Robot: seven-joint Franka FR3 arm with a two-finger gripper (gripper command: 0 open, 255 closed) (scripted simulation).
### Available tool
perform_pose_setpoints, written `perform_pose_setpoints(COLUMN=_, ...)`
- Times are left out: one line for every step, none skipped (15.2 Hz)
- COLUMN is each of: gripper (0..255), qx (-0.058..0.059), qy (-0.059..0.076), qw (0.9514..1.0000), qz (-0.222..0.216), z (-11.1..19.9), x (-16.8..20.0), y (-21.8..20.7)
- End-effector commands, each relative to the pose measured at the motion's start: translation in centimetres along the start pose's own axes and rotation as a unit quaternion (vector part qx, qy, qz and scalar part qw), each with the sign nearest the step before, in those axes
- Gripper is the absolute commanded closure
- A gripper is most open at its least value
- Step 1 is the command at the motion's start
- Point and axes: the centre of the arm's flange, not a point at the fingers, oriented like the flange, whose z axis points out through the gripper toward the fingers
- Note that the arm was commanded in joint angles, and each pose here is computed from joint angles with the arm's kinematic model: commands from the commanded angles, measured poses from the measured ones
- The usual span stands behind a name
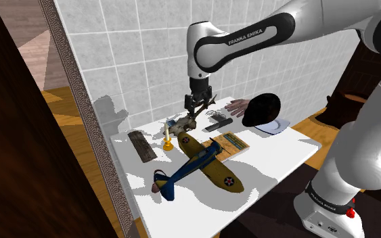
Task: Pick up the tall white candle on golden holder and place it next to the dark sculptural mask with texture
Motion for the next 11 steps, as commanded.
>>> perform_pose_setpoints(gripper=0, qx=0.001, qy=0.004, qw=0.9999, qz=-0.011, z=0.6, x=2.1, y=-1.6)
perform_pose_setpoints(gripper=0, qx=0.001, qy=0.006, qw=0.9998, qz=-0.017, z=0.9, x=3.0, y=-2.5)
perform_pose_setpoints(gripper=0, qx=0.002, qy=0.008, qw=0.9997, qz=-0.023, z=1.1, x=3.9, y=-3.3)
perform_pose_setpoints(gripper=0, qx=0.002, qy=0.010, qw=0.9996, qz=-0.028, z=1.4, x=4.8, y=-4.2)
perform_pose_setpoints(gripper=0, qx=0.002, qy=0.011, qw=0.9994, qz=-0.034, z=1.7, x=5.7, y=-5.1)
perform_pose_setpoints(gripper=0, qx=0.003, qy=0.013, qw=0.9991, qz=-0.039, z=1.9, x=6.5, y=-6.0)
perform_pose_setpoints(gripper=0, qx=0.003, qy=0.015, qw=0.9989, qz=-0.045, z=2.1, x=7.4, y=-6.9)
perform_pose_setpoints(gripper=0, qx=0.003, qy=0.017, qw=0.9986, qz=-0.051, z=2.4, x=8.2, y=-7.8)
perform_pose_setpoints(gripper=0, qx=0.004, qy=0.019, qw=0.9982, qz=-0.056, z=2.6, x=9.1, y=-8.7)
perform_pose_setpoints(gripper=0, qx=0.004, qy=0.021, qw=0.9979, qz=-0.062, z=2.9, x=9.9, y=-9.6)
perform_pose_setpoints(gripper=0, qx=0.004, qy=0.022, qw=0.9975, qz=-0.067, z=3.1, x=10.6, y=-10.4)
